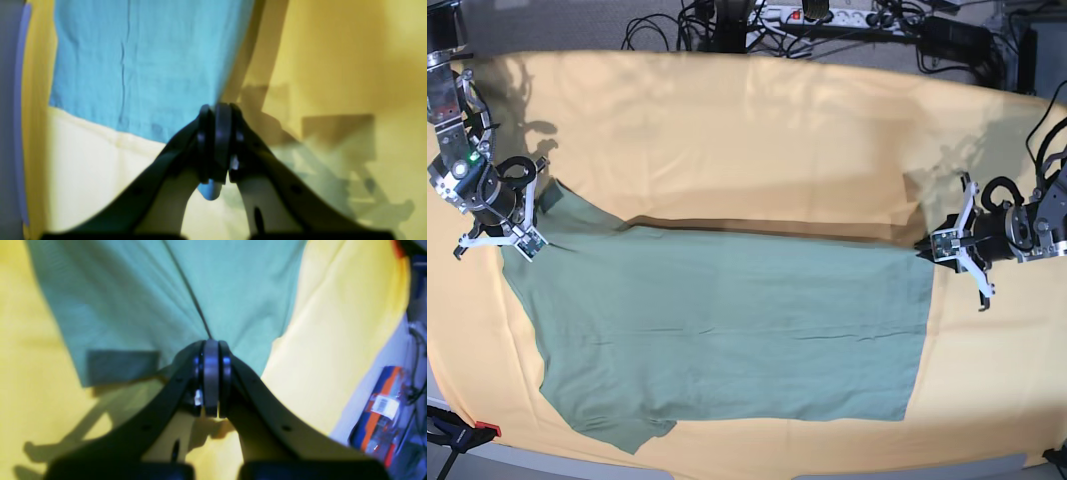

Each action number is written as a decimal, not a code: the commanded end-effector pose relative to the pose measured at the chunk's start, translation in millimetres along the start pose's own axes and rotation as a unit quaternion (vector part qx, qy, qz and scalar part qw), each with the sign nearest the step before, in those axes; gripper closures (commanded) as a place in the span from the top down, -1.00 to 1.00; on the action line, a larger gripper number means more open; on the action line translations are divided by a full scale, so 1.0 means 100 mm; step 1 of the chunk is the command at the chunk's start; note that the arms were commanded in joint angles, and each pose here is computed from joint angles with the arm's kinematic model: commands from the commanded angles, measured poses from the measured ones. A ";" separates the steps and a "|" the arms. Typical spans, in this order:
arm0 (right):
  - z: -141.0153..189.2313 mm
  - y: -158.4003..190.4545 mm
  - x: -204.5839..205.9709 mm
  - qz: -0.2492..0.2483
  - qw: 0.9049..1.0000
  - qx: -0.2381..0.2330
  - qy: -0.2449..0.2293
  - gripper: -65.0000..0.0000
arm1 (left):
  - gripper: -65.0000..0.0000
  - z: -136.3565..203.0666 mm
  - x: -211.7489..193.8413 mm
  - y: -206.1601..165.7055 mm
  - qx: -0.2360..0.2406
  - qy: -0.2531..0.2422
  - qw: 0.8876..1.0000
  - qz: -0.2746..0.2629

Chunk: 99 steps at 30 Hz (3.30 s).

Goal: Fold the T-shirt properly
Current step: 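Pull the shoulder edges with both grippers away from the hem to flatten, then lay the shoulder edge down and release with both grippers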

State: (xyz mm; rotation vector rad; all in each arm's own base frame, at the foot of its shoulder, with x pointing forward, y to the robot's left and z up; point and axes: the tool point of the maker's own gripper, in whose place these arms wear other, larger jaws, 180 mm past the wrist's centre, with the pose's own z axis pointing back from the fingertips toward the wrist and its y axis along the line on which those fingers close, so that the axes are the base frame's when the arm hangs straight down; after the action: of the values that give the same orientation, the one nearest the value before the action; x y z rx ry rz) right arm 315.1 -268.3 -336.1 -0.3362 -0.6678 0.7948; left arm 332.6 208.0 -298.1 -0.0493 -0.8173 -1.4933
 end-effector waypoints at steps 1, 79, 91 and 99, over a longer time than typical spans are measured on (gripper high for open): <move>0.09 -0.19 0.05 0.005 1.000 -0.022 -0.002 -1.00 | -1.00 0.11 0.07 0.12 0.012 -0.011 1.000 -0.008; 1.25 0.76 -1.09 0.084 0.977 0.115 0.161 -1.00 | -1.00 0.77 0.59 -1.74 -0.240 -0.023 0.968 -0.071; 1.15 0.76 -0.66 0.053 0.992 0.105 0.040 -1.00 | -1.00 0.55 0.75 -1.44 -0.184 -0.048 0.976 -0.105; 0.93 0.48 -0.67 0.020 0.997 0.076 0.019 -1.00 | -1.00 0.30 0.53 -1.31 -0.153 -0.034 0.986 -0.063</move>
State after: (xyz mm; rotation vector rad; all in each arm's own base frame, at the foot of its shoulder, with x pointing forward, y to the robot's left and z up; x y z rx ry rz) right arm 187.2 -281.5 -326.3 -0.2048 -0.5474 0.8580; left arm 190.6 159.9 -317.4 -0.2950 -0.6239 -1.7365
